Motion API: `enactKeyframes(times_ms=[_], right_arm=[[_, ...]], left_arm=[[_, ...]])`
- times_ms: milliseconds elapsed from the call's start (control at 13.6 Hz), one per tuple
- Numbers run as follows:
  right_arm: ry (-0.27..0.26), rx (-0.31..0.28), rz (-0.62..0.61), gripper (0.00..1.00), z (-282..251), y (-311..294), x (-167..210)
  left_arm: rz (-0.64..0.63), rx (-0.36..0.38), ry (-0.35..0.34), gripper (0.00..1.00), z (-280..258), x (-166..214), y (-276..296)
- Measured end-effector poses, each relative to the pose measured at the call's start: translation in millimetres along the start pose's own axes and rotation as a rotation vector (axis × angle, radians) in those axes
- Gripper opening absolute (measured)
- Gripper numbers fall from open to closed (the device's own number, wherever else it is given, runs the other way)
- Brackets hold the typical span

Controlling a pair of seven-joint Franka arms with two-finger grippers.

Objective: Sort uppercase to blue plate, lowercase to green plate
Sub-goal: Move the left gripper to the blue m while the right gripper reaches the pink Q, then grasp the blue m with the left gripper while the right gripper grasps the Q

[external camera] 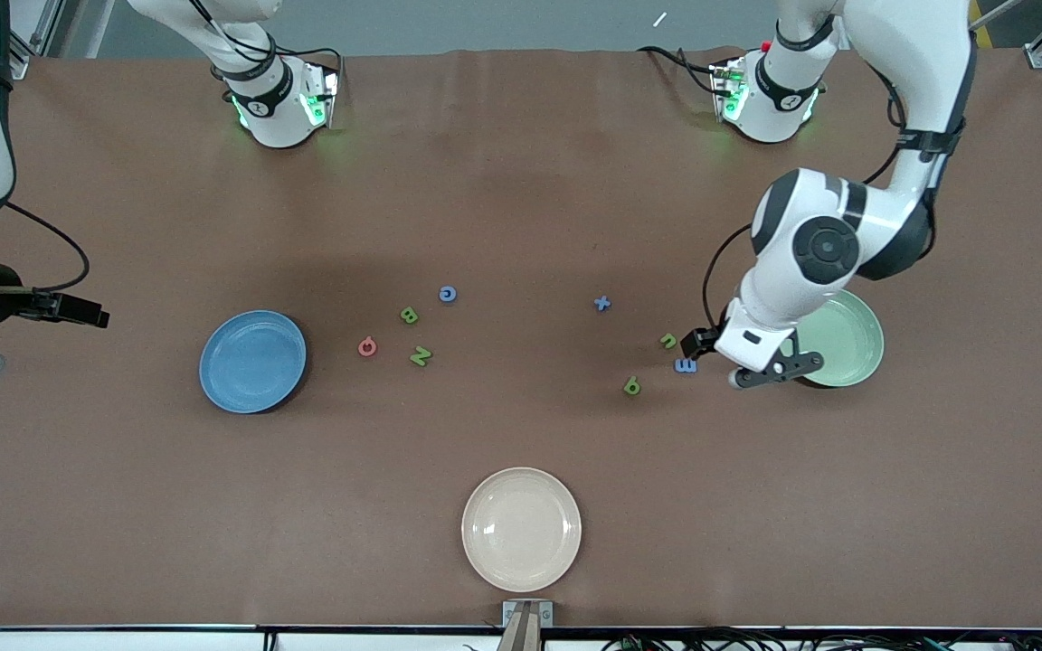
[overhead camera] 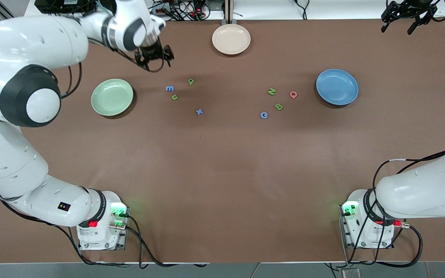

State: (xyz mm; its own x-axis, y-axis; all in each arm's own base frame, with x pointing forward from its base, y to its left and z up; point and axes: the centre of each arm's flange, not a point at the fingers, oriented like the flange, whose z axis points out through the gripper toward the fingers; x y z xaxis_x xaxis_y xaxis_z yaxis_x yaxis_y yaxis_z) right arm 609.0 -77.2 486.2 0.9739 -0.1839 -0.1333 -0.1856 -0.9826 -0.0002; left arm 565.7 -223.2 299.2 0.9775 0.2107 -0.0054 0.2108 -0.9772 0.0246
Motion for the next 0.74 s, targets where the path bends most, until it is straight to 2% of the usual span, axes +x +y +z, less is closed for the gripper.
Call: enactKeyframes(times_ms=[295,516,737], right_arm=[[0.009,0.016,0.181,1.0,53,-25,0],[0.004,0.023,0.234,1.0,89,-67,-16],[0.033,0.031,0.273,1.0,104,-116,-41]], left_arm=[[0.037,0.008,-0.01,1.0,62,-15,2],[0.141,0.017,-0.025,1.0,92,-14,-3],[0.192,0.021,-0.033,1.0,104,-7,-4]])
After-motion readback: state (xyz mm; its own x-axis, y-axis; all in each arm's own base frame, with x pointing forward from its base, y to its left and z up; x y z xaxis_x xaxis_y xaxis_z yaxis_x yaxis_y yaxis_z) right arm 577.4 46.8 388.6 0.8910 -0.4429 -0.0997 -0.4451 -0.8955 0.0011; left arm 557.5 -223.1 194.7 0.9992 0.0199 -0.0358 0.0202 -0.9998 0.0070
